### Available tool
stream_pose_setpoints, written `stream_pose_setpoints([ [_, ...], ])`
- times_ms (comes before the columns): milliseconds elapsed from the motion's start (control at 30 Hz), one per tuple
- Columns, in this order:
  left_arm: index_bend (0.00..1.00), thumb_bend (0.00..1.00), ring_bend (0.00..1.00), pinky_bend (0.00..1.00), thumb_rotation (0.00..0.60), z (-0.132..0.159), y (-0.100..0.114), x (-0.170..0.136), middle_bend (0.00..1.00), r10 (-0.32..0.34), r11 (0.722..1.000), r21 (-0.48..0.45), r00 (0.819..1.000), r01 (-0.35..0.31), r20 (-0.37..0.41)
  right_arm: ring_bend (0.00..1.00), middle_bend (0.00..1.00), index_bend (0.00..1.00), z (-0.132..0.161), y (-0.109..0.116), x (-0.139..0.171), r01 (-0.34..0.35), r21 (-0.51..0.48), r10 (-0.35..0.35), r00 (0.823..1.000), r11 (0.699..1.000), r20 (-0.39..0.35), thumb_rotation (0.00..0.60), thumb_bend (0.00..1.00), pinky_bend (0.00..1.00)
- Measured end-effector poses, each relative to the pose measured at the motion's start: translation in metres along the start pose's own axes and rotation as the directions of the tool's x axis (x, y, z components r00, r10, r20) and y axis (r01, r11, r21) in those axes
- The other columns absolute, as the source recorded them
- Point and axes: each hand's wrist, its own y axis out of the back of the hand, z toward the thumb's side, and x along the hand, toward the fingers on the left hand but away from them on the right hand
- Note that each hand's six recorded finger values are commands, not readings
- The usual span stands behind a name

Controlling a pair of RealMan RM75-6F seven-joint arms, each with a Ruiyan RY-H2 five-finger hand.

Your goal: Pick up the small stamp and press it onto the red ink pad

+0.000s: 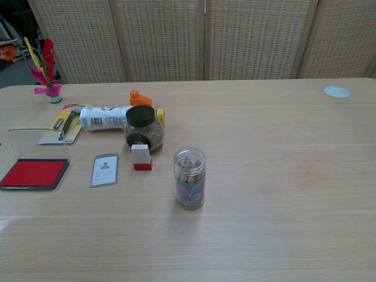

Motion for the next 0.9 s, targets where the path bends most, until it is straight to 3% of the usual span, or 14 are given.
stream_pose_setpoints([
  [400, 0.00, 0.16, 0.00, 0.00, 0.600, 0.000, 0.000, 0.000, 0.00, -0.002, 1.000, -0.001, 1.000, 0.002, 0.003, 0.00, 0.00, 0.01, 0.001, 0.000, 0.000, 0.000, -0.020, 0.000, 1.000, 1.000, -0.005, 0.600, 0.00, 0.00],
  [433, 0.00, 0.16, 0.07, 0.01, 0.600, 0.000, -0.001, 0.000, 0.01, -0.004, 1.000, 0.001, 1.000, 0.004, 0.004, 0.00, 0.00, 0.01, 0.001, 0.000, 0.000, 0.000, -0.021, 0.000, 1.000, 1.000, -0.005, 0.600, 0.00, 0.00],
  [500, 0.00, 0.16, 0.37, 0.21, 0.600, 0.001, -0.002, 0.001, 0.22, -0.012, 1.000, 0.005, 1.000, 0.012, 0.008, 0.00, 0.00, 0.01, 0.001, 0.000, 0.000, 0.000, -0.024, 0.000, 1.000, 1.000, -0.005, 0.600, 0.00, 0.00],
  [567, 0.00, 0.16, 0.77, 0.67, 0.600, 0.002, -0.004, 0.003, 0.62, -0.016, 1.000, -0.002, 1.000, 0.016, 0.017, 0.00, 0.00, 0.01, 0.001, 0.000, 0.000, -0.001, -0.026, 0.001, 1.000, 1.000, -0.004, 0.600, 0.00, 0.00],
  [633, 0.00, 0.16, 0.91, 0.89, 0.600, 0.004, -0.007, 0.005, 0.80, -0.025, 1.000, -0.018, 0.999, 0.025, 0.026, 0.00, 0.00, 0.01, 0.001, 0.000, -0.001, 0.000, -0.030, 0.000, 1.000, 1.000, -0.004, 0.600, 0.00, 0.00],
  [733, 0.00, 0.17, 0.99, 0.96, 0.600, 0.009, -0.015, 0.010, 0.92, -0.029, 0.998, -0.046, 0.998, 0.031, 0.049, 0.00, 0.00, 0.01, 0.001, 0.001, 0.000, 0.002, -0.036, -0.002, 1.000, 0.999, -0.004, 0.600, 0.00, 0.00],
  [900, 0.00, 0.23, 1.00, 0.98, 0.600, 0.025, -0.032, 0.025, 0.97, -0.057, 0.993, -0.100, 0.993, 0.067, 0.104, 0.00, 0.00, 0.01, -0.002, 0.001, -0.002, -0.004, -0.053, 0.004, 1.000, 0.999, 0.002, 0.600, 0.00, 0.00],
])
